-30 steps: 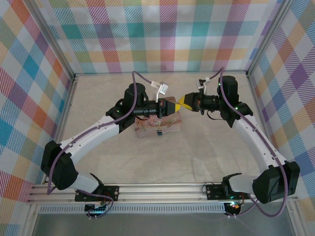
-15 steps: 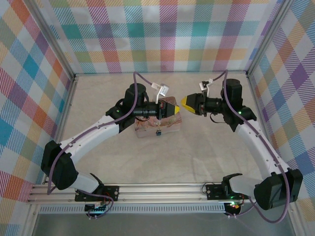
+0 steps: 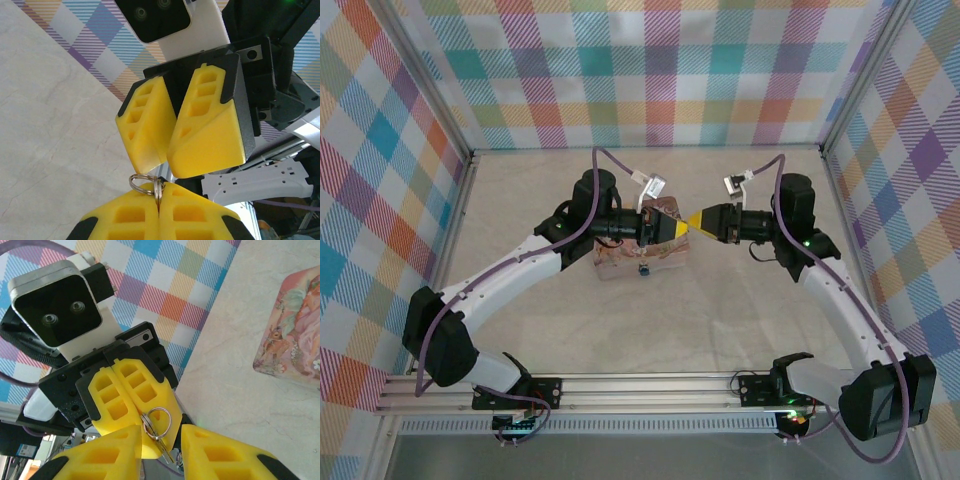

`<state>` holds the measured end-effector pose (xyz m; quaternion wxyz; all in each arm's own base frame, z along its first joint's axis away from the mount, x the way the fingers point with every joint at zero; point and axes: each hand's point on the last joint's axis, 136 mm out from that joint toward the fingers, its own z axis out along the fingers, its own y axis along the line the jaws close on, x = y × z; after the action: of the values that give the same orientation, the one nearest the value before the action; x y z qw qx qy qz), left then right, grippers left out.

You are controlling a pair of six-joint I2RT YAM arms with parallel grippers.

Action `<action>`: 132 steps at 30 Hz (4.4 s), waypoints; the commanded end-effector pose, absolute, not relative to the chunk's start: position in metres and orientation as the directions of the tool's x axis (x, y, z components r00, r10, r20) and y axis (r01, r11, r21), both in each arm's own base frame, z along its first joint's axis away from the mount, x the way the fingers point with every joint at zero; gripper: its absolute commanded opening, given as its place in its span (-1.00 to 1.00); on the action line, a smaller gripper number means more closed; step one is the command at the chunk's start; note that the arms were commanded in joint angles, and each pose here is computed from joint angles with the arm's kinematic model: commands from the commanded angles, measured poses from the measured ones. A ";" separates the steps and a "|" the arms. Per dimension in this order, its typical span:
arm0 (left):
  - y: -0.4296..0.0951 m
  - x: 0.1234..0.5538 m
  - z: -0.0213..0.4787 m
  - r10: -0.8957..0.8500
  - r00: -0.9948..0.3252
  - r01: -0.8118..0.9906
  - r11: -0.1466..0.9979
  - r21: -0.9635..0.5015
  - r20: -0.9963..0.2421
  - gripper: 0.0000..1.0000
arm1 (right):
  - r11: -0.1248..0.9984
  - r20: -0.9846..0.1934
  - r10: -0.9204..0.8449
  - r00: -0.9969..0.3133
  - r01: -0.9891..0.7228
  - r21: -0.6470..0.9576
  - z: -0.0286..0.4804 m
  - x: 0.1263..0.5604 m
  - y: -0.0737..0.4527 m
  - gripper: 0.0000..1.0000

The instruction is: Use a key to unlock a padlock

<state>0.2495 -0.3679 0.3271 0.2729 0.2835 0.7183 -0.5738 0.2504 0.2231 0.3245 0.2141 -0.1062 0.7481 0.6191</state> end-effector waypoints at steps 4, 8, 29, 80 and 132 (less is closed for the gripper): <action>-0.362 0.239 0.366 0.055 -0.638 0.769 0.101 -0.631 -0.768 -1.00 | 0.146 -0.552 0.069 -0.831 -0.539 0.830 0.338 0.237 0.224 -0.41; -0.360 0.239 0.370 0.042 -0.635 0.771 0.101 -0.629 -0.772 -1.00 | 0.131 -0.556 0.054 -0.830 -0.546 0.828 0.337 0.233 0.225 -0.40; -0.364 0.243 0.374 0.028 -0.647 0.761 0.083 -0.643 -0.762 -1.00 | 0.062 -0.596 -0.009 -0.803 -0.596 0.801 0.344 0.215 0.232 -0.57; -0.351 0.247 0.355 -0.049 -0.687 0.715 0.139 -0.686 -0.725 0.12 | 0.228 -0.643 0.115 -0.757 -0.610 0.759 0.358 0.226 0.223 -1.00; -0.345 0.232 0.301 0.255 -0.763 0.645 0.351 -0.678 -0.594 -1.00 | 0.500 -0.596 0.120 -0.794 -0.470 0.727 0.283 0.240 0.194 -0.35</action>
<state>0.2432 -0.3521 0.3297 0.2513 0.2679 0.7591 -0.5375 0.2406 0.2045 0.3084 0.3049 -0.1140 0.7801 0.5343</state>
